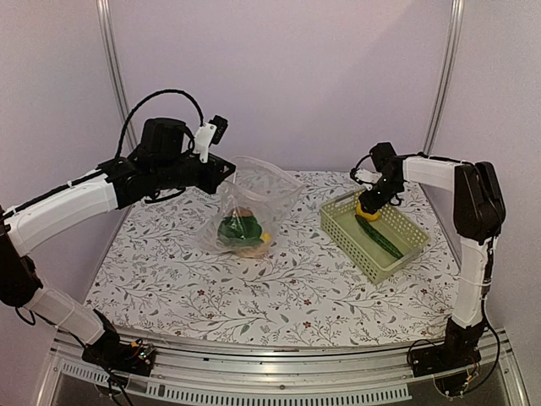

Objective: Place the food in the zip-top bag and seal the zipper
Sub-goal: Pick up the fake fruit from the bin, then place the fake fruit in the zipper food storage bag, then adjust the zipper food storage bag at the center of the board.

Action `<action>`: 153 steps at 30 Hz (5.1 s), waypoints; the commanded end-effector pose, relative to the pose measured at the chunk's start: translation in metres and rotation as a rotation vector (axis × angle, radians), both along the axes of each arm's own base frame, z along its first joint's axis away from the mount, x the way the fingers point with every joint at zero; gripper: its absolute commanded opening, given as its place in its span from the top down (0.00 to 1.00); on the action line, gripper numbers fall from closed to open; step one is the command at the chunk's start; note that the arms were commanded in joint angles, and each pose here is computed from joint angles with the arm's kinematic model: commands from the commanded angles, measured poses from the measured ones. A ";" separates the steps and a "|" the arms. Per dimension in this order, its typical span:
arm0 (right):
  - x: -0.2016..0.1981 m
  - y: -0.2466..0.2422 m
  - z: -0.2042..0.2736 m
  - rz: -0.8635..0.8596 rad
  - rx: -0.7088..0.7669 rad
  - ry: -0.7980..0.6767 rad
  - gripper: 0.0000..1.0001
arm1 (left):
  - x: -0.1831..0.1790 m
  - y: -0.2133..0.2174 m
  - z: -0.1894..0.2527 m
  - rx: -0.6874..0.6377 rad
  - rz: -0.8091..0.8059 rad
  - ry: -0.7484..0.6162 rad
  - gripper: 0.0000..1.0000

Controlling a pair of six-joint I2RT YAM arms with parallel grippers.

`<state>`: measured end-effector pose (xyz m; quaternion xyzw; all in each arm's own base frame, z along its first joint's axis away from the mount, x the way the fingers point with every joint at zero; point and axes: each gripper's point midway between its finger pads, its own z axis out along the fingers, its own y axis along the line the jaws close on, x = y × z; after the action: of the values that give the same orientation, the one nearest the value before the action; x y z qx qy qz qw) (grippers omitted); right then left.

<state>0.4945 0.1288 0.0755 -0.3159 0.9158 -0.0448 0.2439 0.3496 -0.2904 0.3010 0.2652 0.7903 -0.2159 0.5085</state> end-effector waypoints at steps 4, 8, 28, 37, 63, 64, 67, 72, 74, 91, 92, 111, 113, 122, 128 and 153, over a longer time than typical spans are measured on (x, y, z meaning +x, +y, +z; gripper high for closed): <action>0.007 -0.002 -0.015 -0.026 -0.020 0.014 0.41 | -0.002 -0.004 -0.003 0.009 -0.020 -0.003 1.00; 0.008 -0.002 -0.022 -0.034 -0.021 0.026 0.39 | -0.002 -0.005 -0.002 0.008 -0.020 -0.003 1.00; 0.008 0.008 -0.014 -0.052 0.047 0.030 0.46 | -0.003 -0.005 -0.001 0.004 -0.024 -0.005 1.00; -0.014 0.008 0.072 -0.037 0.114 -0.089 0.59 | -0.003 -0.006 -0.003 0.007 -0.027 -0.003 1.00; -0.149 0.169 0.272 0.629 0.510 -0.360 0.66 | 0.000 -0.009 -0.012 0.024 -0.034 0.005 1.00; -0.155 0.178 0.272 0.662 0.510 -0.359 0.66 | -0.001 -0.010 -0.012 0.023 -0.035 0.005 1.00; -0.169 0.201 0.271 0.737 0.521 -0.344 0.66 | -0.002 -0.010 -0.011 0.021 -0.041 0.005 1.00; -0.183 0.235 0.266 0.822 0.522 -0.323 0.65 | -0.004 -0.010 -0.008 0.012 -0.047 0.002 1.00; -0.184 0.247 0.265 0.842 0.525 -0.319 0.65 | -0.004 -0.010 -0.007 0.010 -0.049 0.000 1.00; -0.165 0.299 0.223 0.832 0.484 -0.263 0.41 | -0.012 -0.010 0.007 -0.015 -0.068 -0.021 1.00; -0.165 0.300 0.221 0.824 0.474 -0.262 0.37 | -0.012 -0.010 0.008 -0.016 -0.068 -0.022 1.00; -0.234 0.295 0.204 1.026 0.345 -0.200 0.36 | -0.014 -0.011 0.007 -0.016 -0.080 -0.023 1.00; -0.229 0.297 0.197 1.015 0.315 -0.213 0.39 | -0.015 -0.012 0.007 -0.015 -0.084 -0.023 1.00; -0.215 0.302 0.185 0.982 0.229 -0.238 0.85 | -0.018 -0.011 0.010 -0.011 -0.098 -0.035 0.90; -0.207 0.303 0.233 0.975 0.244 -0.373 1.00 | -0.018 -0.004 0.013 0.011 -0.083 -0.016 0.68; -0.170 0.289 0.322 0.844 0.188 -0.696 1.00 | -0.002 -0.043 0.082 -0.182 -0.227 0.133 1.00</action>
<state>0.3032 0.4233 0.3222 -0.6521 0.6013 0.0815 0.4544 0.3556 -0.3160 0.3387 0.2895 0.7839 -0.2969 0.4622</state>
